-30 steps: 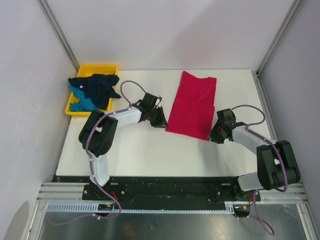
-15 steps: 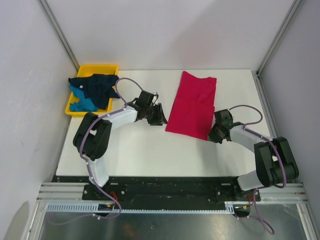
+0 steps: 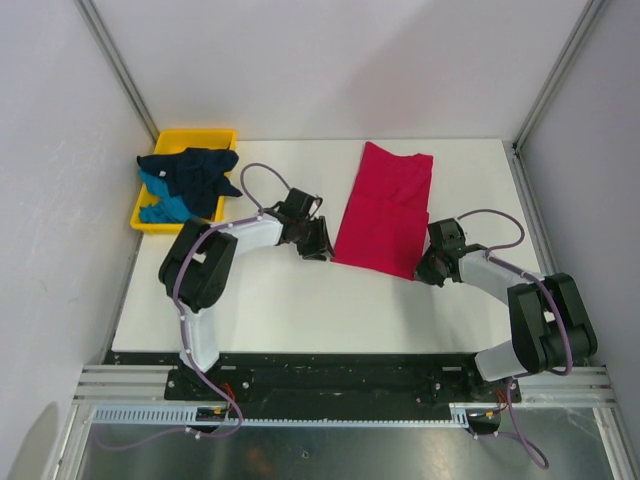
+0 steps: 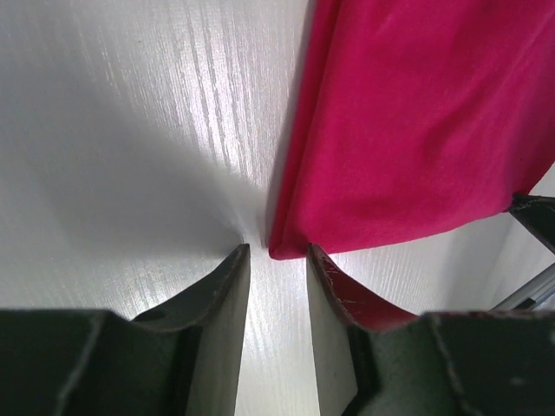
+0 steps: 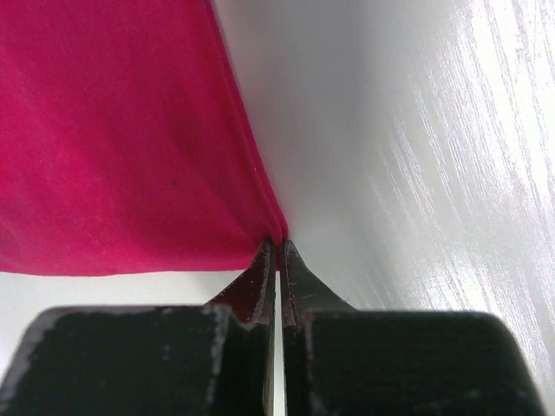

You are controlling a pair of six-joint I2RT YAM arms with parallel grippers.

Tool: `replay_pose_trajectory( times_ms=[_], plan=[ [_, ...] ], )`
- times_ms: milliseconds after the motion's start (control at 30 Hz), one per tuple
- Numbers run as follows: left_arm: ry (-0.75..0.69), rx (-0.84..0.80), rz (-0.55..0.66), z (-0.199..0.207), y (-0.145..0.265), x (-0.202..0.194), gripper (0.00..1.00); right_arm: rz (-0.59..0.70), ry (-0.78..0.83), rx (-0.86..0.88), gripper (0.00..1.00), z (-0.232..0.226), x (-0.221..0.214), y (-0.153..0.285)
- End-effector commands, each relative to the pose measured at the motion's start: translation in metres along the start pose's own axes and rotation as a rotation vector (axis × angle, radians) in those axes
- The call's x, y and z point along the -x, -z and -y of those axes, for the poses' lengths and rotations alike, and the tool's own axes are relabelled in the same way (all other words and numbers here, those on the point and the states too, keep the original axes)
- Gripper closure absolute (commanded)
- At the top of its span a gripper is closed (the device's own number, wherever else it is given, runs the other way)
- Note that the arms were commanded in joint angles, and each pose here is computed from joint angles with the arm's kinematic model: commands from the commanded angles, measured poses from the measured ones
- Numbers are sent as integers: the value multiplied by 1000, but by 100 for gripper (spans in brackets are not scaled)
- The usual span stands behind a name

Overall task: Fold and stack the t-shirts
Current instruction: Grab one side of the 2/3 rectangular tshirt with both arms

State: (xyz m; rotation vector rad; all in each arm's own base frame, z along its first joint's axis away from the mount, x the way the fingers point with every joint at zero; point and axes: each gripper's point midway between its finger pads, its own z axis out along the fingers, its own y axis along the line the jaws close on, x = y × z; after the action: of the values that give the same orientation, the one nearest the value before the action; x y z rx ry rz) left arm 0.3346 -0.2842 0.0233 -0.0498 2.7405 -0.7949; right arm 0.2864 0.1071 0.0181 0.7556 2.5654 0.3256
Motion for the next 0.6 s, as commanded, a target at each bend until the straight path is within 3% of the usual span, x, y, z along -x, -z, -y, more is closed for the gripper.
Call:
replay_pose_trajectory(
  times_ms=[0, 433, 567],
  plan=[
    [-8, 35, 3, -3, -8, -1, 63, -17, 16, -61, 100, 16, -9, -9],
    [-13, 151, 3, -12, -19, -18, 72, -12, 25, -47, 100, 14, -6, -8],
    [12, 175, 28, -13, -16, -18, 91, -12, 37, -41, 100, 14, -6, -6]
  ],
)
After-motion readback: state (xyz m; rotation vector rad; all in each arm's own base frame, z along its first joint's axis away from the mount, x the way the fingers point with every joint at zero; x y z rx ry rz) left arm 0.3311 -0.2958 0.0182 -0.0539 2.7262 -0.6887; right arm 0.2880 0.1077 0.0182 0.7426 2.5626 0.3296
